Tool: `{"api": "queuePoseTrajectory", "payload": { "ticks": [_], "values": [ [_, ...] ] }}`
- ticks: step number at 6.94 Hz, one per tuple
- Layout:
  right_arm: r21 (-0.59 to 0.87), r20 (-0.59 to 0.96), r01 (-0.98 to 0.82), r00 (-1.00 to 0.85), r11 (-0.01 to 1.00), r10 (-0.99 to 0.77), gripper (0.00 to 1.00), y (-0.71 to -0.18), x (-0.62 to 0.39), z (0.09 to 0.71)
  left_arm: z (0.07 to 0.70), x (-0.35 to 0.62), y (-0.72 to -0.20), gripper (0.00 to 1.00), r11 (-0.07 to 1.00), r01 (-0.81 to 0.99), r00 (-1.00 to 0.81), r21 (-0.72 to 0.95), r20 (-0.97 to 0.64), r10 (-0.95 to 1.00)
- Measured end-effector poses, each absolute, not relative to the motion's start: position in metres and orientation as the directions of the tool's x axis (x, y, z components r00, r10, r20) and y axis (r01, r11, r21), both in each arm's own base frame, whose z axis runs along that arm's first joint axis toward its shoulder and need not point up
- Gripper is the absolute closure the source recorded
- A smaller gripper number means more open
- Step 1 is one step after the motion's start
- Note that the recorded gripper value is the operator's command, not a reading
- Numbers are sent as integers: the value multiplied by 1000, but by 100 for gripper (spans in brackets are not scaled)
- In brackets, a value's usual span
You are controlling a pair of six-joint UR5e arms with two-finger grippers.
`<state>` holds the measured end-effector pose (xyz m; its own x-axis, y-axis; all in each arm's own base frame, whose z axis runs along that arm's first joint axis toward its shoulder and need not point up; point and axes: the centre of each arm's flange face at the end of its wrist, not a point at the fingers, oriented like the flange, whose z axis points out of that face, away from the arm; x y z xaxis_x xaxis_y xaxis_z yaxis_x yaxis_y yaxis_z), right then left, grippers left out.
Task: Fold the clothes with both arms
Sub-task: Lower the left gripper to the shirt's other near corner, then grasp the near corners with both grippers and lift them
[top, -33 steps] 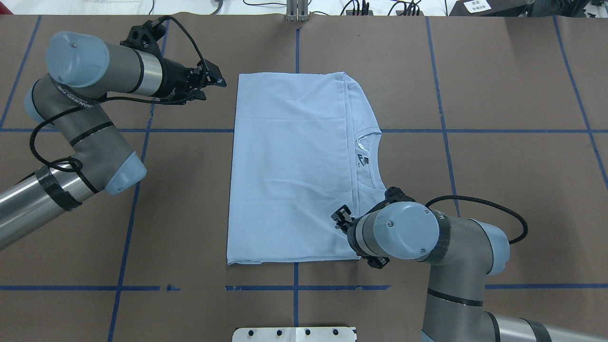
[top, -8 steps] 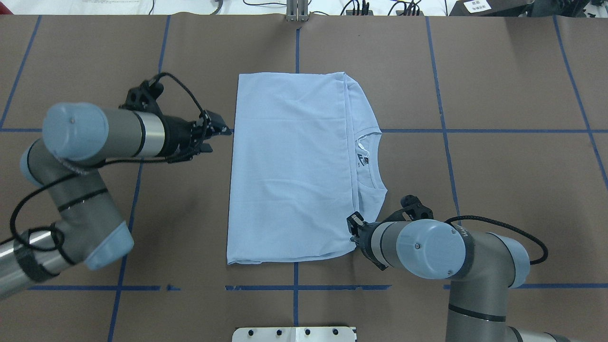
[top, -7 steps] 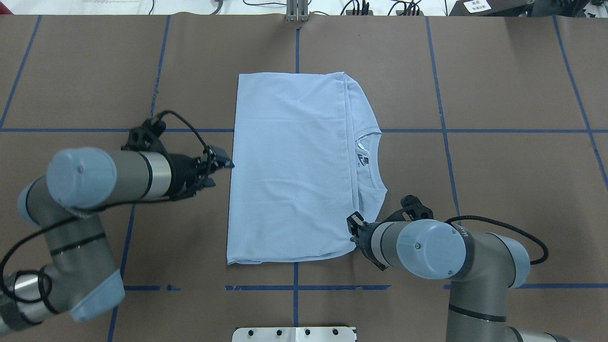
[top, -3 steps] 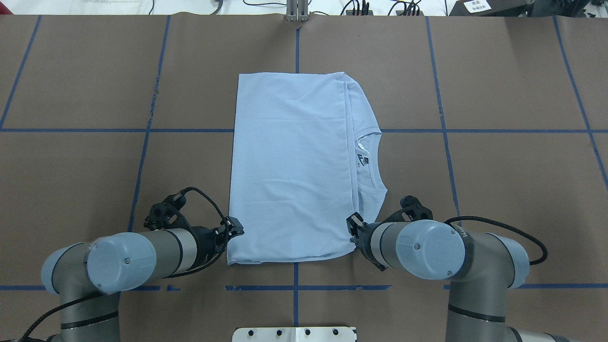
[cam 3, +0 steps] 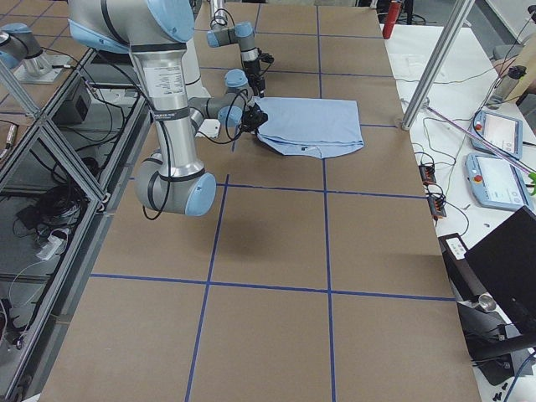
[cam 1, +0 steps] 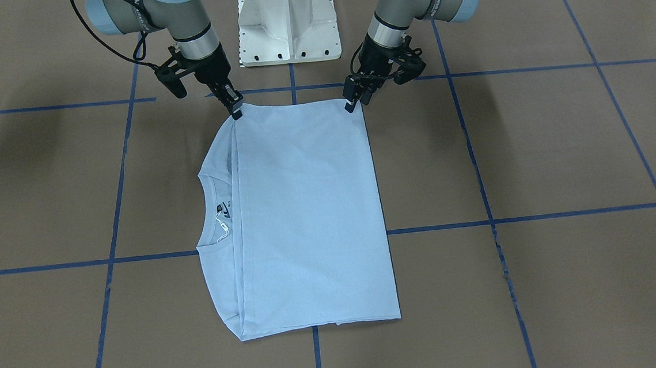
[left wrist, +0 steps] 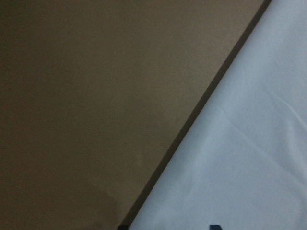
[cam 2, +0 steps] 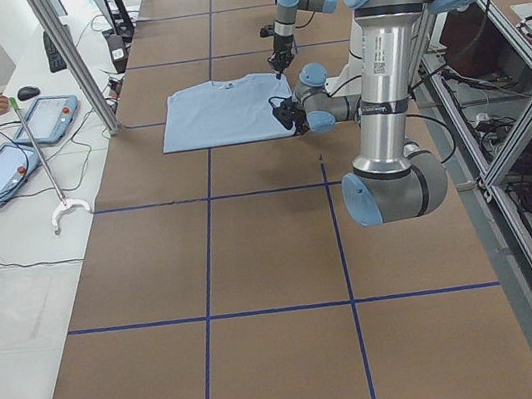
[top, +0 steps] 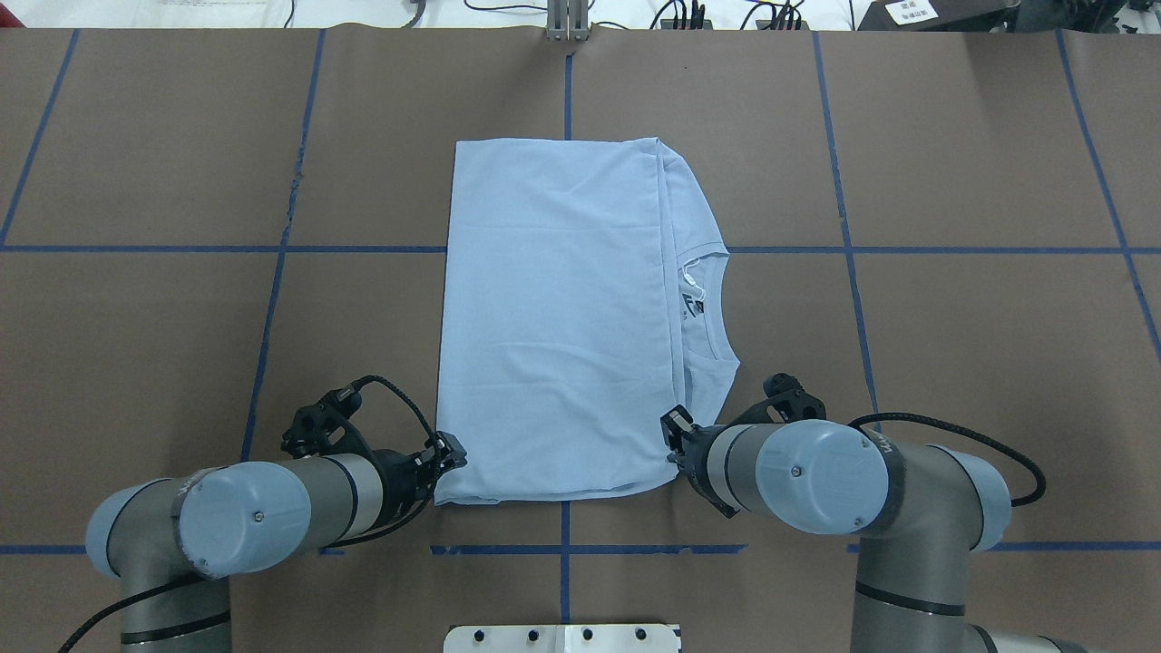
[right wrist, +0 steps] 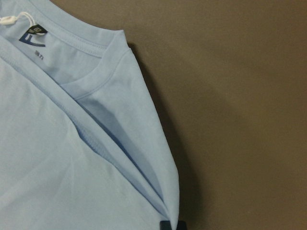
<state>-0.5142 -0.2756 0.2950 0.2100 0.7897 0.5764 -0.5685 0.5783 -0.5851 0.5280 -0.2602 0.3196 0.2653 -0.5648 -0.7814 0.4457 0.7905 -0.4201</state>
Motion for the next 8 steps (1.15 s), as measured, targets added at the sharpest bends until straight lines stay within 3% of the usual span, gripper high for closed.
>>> {"api": "queuePoseTrajectory", "payload": {
  "ticks": [1, 2, 3, 4, 8],
  "values": [
    [-585, 577, -568, 210, 578, 790, 100, -276, -514, 295, 322, 531, -254, 41, 790, 450, 294, -415, -767, -570],
    [-586, 577, -568, 209, 579, 789, 100, -276, -514, 294, 323, 535, -247, 53, 788, 450, 307, -420, -756, -578],
    [-586, 577, -567, 209, 579, 789, 100, -276, -514, 294, 321, 537, -243, 92, 785, 448, 309, -429, -749, -586],
    [-586, 578, -567, 209, 579, 789, 100, -276, -514, 294, 319, 537, -240, 100, 784, 443, 307, -435, -748, -588],
    [-585, 577, -569, 209, 578, 790, 100, -276, -514, 295, 311, 534, -235, 100, 786, 431, 299, -443, -752, -588]
  ]
}}
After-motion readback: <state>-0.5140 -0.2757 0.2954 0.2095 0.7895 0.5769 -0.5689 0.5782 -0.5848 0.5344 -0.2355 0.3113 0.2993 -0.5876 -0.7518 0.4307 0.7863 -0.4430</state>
